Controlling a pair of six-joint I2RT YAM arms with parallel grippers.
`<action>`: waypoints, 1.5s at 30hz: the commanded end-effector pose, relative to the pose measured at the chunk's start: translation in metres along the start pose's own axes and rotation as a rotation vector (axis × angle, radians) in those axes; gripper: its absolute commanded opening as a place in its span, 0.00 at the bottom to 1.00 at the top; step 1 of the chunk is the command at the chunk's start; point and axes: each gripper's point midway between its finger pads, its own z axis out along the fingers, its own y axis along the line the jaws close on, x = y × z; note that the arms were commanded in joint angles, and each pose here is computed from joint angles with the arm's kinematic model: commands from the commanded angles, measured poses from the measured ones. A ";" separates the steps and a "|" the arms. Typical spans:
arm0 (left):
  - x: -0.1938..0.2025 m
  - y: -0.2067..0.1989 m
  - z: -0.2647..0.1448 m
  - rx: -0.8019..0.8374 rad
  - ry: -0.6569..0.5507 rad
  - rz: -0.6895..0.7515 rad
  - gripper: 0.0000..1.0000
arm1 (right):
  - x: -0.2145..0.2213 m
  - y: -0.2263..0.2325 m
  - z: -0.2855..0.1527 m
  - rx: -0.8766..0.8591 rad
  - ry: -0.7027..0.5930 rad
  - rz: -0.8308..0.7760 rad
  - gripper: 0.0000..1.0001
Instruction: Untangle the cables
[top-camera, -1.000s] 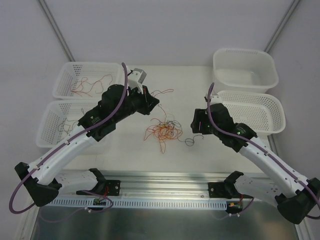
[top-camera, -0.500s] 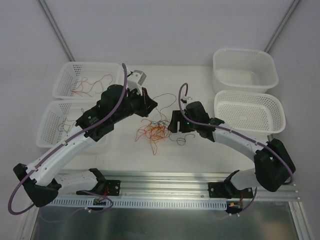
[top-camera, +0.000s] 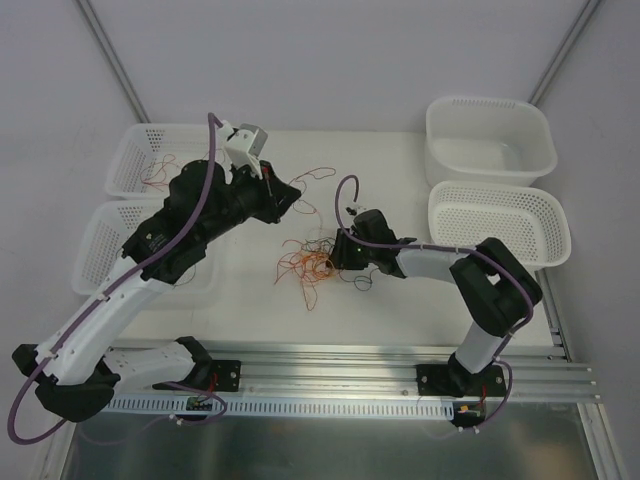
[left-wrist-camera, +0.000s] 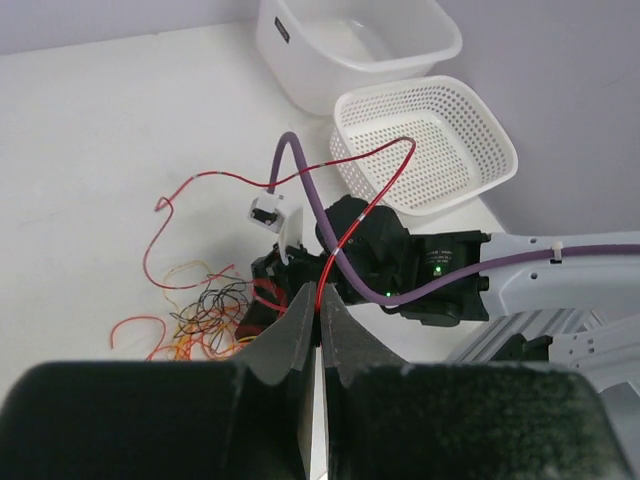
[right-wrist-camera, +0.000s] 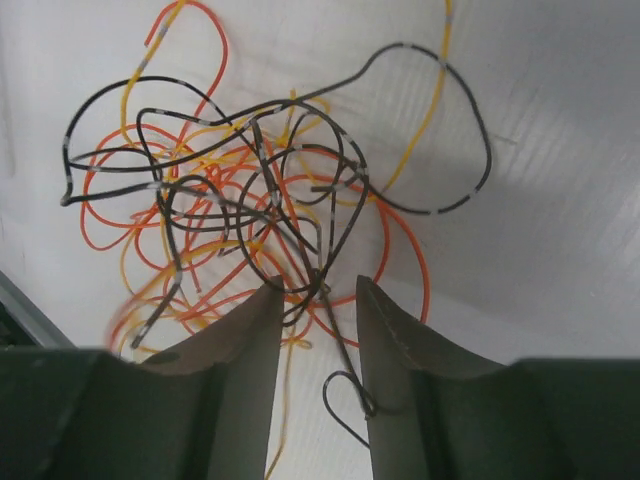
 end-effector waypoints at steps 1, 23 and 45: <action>-0.055 -0.005 -0.034 -0.001 -0.135 0.022 0.00 | -0.021 0.002 -0.002 0.017 -0.068 0.018 0.36; -0.125 0.135 -0.020 -0.509 -0.164 0.168 0.00 | -0.032 -0.073 -0.141 0.352 -0.117 -0.003 0.52; -0.110 0.415 0.024 -0.871 -0.054 -0.098 0.00 | -0.028 -0.058 -0.229 0.371 -0.243 -0.147 0.98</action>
